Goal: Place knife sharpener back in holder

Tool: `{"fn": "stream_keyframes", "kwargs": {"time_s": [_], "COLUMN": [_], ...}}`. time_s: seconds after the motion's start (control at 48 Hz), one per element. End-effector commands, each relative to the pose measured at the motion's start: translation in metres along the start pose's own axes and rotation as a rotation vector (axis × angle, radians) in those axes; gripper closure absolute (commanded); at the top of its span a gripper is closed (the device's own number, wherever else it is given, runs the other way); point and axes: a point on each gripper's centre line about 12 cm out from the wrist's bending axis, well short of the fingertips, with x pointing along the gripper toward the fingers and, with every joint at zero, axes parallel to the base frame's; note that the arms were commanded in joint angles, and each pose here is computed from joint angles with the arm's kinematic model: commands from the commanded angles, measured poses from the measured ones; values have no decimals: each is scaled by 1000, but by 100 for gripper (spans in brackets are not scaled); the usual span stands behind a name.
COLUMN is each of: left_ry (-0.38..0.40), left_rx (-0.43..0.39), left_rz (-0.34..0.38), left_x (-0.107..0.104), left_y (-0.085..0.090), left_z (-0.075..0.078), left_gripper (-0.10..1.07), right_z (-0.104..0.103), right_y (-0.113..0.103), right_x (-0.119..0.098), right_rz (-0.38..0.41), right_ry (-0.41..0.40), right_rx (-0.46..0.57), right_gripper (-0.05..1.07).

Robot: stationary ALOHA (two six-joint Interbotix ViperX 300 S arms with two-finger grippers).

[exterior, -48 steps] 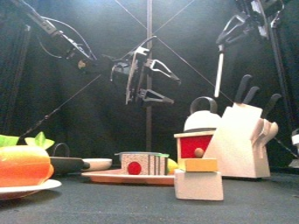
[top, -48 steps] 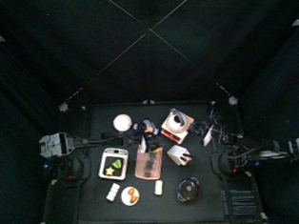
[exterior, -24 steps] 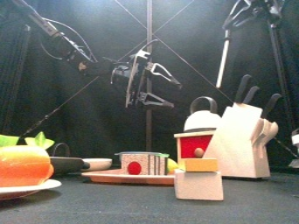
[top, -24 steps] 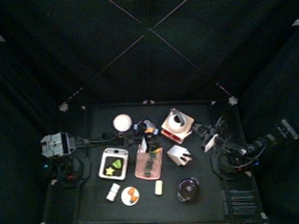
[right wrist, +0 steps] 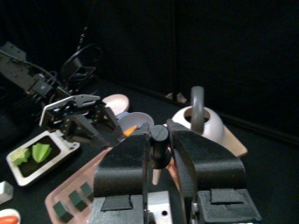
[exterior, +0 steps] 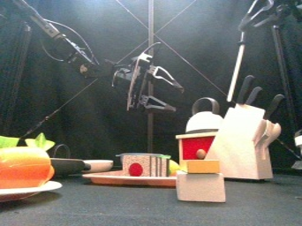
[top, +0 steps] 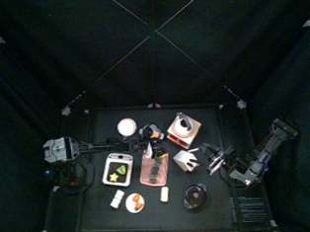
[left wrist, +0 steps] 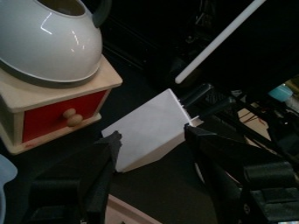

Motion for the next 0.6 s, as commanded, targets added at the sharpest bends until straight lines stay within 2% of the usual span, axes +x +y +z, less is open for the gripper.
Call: {"fn": "stream_keyframes", "kwargs": {"time_s": [0.0,0.188,0.312,0.583], "left_ry": [-31,-27,-27,-18], "left_rx": [8,7,7,5], "left_rz": [-18,-16,-16,-11], "left_x": [1,3,5,8], "left_y": [-6,-5,-5,-2], "left_z": [12,10,10,7], "left_gripper": [4,4,4,4], "right_z": [5,-3,-13,-31], "right_y": [6,7,10,9], "right_x": [-12,-28,-34,-34], "right_rz": [0,-83,-64,-96], "right_ry": [-13,-51,-49,-23], "right_rx": [17,11,42,58], "right_gripper": [61,61,61,61]}}
